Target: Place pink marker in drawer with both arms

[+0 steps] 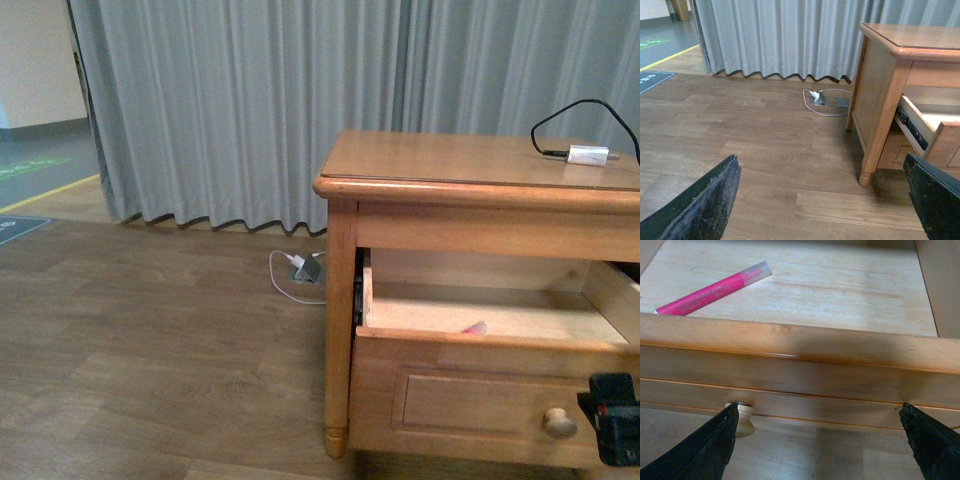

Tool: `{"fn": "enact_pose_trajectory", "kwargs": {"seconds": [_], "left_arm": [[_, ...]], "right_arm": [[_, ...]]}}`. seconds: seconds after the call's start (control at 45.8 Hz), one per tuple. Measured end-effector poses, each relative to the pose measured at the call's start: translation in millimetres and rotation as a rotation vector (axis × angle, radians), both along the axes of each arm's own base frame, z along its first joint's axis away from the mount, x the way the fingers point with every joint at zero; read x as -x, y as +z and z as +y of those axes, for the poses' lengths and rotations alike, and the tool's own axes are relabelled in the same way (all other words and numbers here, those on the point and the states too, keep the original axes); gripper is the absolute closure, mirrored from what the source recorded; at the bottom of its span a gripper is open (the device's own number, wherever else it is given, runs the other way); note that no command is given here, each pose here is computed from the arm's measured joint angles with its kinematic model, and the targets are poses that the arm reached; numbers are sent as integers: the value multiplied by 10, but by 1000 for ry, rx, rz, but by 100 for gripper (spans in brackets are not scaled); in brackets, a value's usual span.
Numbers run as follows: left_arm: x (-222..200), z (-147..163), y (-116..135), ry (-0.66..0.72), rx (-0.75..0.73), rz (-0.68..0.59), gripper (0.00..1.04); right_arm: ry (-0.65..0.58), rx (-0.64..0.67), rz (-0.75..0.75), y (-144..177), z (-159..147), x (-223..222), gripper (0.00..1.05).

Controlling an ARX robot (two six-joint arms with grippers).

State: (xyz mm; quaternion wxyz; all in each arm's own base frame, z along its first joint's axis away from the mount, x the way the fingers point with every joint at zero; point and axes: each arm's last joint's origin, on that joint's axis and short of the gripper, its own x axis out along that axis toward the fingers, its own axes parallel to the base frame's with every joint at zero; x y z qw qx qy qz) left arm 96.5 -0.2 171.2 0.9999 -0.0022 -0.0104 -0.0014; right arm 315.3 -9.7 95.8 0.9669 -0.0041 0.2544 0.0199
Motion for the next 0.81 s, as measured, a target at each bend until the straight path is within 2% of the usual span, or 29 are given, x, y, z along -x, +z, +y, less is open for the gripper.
{"fn": "enact_pose_trajectory", "kwargs": {"seconds": [0.175,0.808], "left_arm": [[0,0,0,0,0,0,6],[0,0,0,0,0,0,6]], "right_arm": [[-29,-19,-73,6,26,-352,8],[-112,-24,-191,-76,237,-1531,8]]}}
